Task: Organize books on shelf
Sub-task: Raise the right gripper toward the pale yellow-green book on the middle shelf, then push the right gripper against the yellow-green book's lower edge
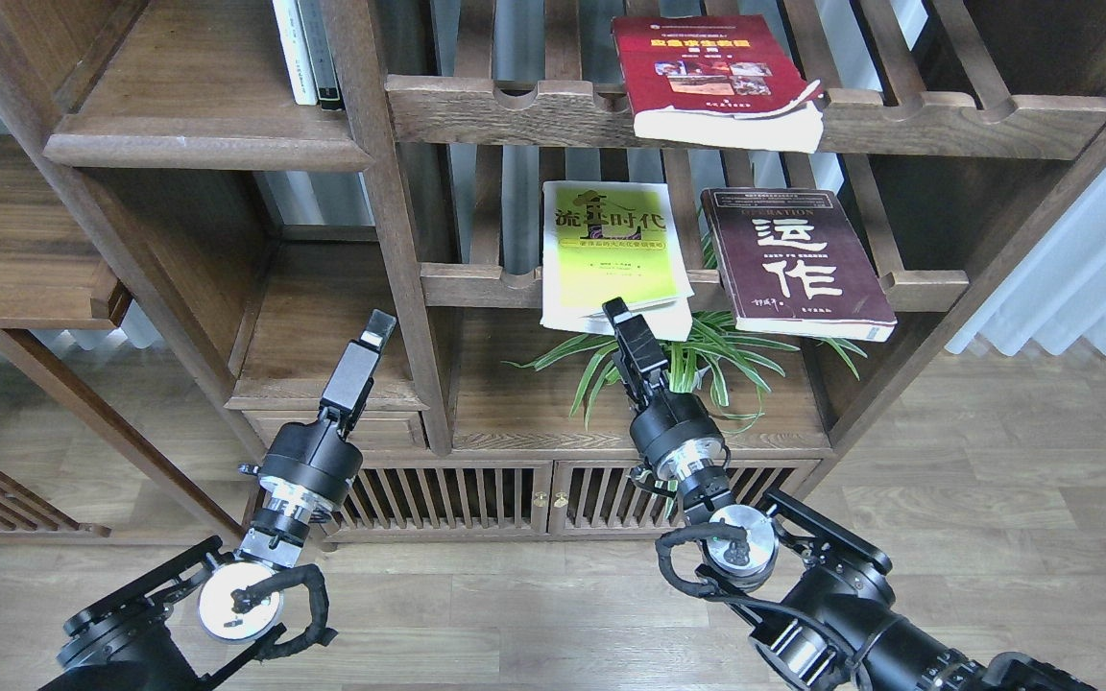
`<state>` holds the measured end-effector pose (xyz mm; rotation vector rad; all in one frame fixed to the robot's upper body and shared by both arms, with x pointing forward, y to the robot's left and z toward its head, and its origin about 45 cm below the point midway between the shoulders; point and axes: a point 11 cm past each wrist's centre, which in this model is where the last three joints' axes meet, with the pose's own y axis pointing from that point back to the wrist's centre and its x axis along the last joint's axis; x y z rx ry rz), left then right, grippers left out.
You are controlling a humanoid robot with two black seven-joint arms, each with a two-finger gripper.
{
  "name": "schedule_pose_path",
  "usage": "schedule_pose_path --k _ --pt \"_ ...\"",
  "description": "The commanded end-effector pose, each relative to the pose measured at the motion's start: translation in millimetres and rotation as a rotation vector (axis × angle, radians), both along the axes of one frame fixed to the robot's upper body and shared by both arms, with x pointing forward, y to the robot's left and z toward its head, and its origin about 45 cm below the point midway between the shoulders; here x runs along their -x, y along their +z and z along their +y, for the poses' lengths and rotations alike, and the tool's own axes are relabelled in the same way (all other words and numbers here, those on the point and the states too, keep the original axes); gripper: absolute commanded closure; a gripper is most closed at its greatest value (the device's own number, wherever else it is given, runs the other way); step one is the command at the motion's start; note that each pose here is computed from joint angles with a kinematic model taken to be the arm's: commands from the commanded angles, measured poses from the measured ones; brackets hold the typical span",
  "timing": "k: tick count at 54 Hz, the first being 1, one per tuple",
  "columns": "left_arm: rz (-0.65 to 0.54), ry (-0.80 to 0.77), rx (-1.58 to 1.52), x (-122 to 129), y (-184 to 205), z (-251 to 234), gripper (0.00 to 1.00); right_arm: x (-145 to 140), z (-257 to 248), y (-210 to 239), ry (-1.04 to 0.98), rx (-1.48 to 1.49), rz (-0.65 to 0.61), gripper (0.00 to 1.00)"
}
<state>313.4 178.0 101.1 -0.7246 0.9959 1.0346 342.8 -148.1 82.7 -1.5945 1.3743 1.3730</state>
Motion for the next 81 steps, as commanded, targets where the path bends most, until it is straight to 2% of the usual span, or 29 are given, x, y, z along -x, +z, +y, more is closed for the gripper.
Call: schedule_pose_path --k 1,13,25,37,59,66,71,75,81 --pt "-0.001 -0.003 0.001 1 0 -2 0.00 -12 -7 5 -0.029 0.002 -0.007 0.01" --pt "0.005 0.001 -0.004 1 -3 -1 0.00 -31 -17 12 -0.067 0.008 -0.002 0.01" --pt "0.005 0.003 -0.004 0 -3 -1 0.00 -30 -21 4 -0.092 0.028 0.060 0.01" --pt "0.008 0.004 -0.006 1 -4 -1 0.00 -39 -19 12 -0.091 0.034 0.054 0.02" --pt "0.005 0.002 -0.009 0 -4 -1 0.00 -38 -16 9 -0.069 0.036 0.091 0.03" --pt "0.007 0.004 -0.011 0 -4 0 0.00 -38 -15 10 -0.065 0.035 0.090 0.06" --pt "0.006 0.004 -0.012 0 -4 0 0.00 -40 -14 12 -0.065 0.033 0.086 0.10" --pt "0.006 0.004 -0.012 0 -4 0 0.00 -41 -15 12 -0.070 0.025 0.090 0.18" --pt "0.005 0.006 -0.013 -1 -4 1 0.00 -44 -14 15 -0.074 0.016 0.088 0.23"
